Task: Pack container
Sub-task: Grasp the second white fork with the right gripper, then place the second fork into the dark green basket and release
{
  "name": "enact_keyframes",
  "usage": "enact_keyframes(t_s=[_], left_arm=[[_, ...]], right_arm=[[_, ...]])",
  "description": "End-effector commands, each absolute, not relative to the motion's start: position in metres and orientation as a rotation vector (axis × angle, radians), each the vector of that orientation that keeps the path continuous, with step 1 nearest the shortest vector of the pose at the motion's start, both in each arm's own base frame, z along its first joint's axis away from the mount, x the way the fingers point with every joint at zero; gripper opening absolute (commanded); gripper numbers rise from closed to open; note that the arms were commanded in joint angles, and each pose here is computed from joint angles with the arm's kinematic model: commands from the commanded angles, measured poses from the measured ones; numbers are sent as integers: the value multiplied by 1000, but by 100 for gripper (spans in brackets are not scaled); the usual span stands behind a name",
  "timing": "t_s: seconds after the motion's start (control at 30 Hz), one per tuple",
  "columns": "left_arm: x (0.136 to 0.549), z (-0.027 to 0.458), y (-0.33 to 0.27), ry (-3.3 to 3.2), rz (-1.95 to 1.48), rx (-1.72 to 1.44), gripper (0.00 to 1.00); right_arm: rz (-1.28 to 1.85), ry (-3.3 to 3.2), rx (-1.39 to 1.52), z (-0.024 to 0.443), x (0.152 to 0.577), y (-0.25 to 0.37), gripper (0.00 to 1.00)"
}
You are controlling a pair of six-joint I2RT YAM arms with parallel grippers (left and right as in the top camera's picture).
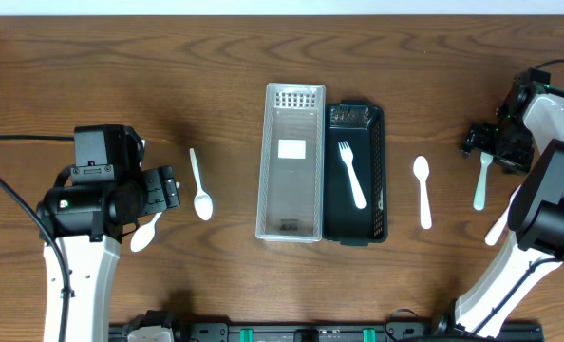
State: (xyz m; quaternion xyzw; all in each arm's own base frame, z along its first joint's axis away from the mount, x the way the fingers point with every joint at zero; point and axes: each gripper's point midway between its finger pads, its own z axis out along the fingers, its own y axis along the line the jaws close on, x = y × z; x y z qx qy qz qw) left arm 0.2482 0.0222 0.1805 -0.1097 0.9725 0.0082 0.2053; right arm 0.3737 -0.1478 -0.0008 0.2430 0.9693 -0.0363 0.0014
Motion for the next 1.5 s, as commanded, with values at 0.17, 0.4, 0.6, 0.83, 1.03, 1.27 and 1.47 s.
enact_keyframes(t_s=[0.17,0.4,0.6,0.83,1.03,1.27,1.47], left_arm=[[250,184,22,2707,23,-309,88],[250,184,22,2707,23,-309,88],[250,184,22,2707,23,-309,88],[250,184,22,2707,23,-309,88],[250,184,22,2707,23,-309,88],[250,184,22,2707,23,-309,88],[250,184,22,2707,23,-309,88]], right_arm=[[-98,3067,692,-10,374,-150,88],[-93,3095,702,-21,367,-149,68],[-66,3105,710,-35,362,-145,53],[-68,3093,714,-39,362,-146,38],[-69,3089,713,-40,363,-146,24],[1,3071,744,-34,368,-138,9],[8,2940,669,30,392,-123,9]])
